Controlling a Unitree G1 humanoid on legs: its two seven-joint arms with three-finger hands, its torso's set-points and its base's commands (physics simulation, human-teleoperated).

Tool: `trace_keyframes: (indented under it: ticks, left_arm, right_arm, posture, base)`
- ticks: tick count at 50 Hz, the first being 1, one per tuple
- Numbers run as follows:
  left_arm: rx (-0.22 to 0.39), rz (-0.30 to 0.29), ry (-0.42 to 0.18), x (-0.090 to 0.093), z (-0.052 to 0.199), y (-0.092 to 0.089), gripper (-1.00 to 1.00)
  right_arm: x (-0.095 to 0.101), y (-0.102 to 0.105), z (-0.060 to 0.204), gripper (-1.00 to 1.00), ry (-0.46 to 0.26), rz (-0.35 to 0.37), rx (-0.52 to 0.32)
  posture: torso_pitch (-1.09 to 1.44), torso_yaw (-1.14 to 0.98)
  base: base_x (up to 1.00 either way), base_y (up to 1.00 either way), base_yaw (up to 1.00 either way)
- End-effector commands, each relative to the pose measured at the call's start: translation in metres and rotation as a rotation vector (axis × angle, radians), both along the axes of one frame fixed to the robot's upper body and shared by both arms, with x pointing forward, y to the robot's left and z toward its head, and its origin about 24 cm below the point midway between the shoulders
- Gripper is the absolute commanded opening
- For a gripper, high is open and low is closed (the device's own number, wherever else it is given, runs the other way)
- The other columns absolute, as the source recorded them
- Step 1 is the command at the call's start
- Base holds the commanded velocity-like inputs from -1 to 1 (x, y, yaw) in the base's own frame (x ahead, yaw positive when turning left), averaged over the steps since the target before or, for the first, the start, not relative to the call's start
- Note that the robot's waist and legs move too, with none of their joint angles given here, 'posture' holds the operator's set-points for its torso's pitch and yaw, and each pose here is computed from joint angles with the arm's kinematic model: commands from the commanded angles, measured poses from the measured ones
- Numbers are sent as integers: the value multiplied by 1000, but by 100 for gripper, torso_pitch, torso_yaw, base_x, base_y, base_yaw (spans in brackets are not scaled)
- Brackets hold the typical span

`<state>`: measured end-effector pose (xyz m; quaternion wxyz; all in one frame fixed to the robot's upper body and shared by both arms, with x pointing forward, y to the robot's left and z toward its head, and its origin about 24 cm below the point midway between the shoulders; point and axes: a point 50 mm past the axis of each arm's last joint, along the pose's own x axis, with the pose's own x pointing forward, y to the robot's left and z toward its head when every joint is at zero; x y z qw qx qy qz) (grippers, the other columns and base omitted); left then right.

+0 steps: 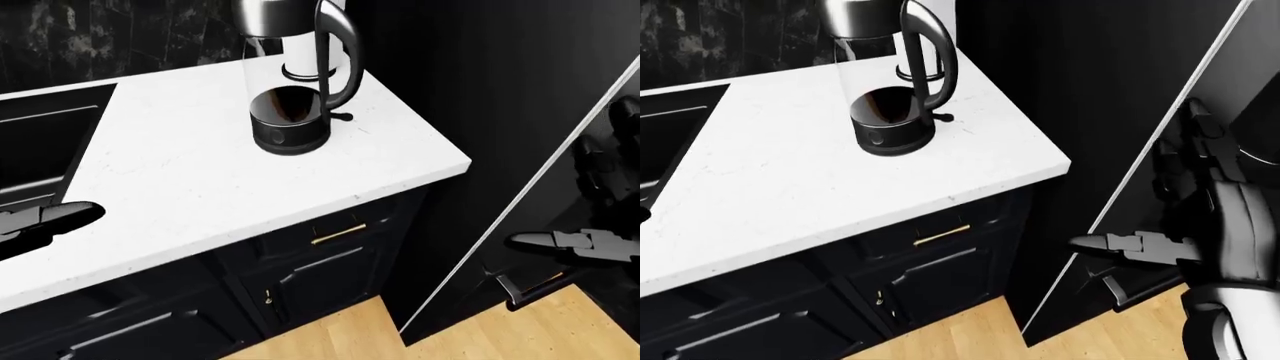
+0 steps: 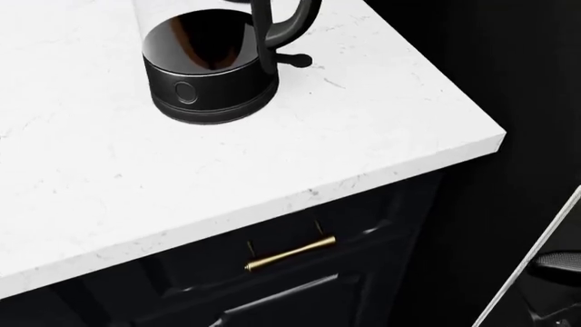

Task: Close the lid of the electric kettle.

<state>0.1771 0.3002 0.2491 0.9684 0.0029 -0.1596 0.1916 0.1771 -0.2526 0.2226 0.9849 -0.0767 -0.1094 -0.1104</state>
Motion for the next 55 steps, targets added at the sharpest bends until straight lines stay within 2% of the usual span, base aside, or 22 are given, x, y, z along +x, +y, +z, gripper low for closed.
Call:
trace_keyframes:
  ticks: [1,7,26,55]
  left_arm:
    - [41,8,-60,-4,11,-2,100]
    - [41,6,-60,-4,11,-2,100]
    - [42,8,-59,-4,12,-2,100]
    - [42,9,-60,-3,10,-1,100]
  right_arm:
    - [-4,5,11,97,-78,36,-13]
    - [-6,5,12,97,-105,48,19]
    - [-6,6,12,97,-88,36,-14]
    - [-4,5,9,96,-78,26,-25]
  posture:
    - [0,0]
    - [0,0]
    - [0,0]
    - [0,0]
  base:
    - [0,0,0]
    - [0,0,0]
    - [0,0,1]
    - [0,0,36]
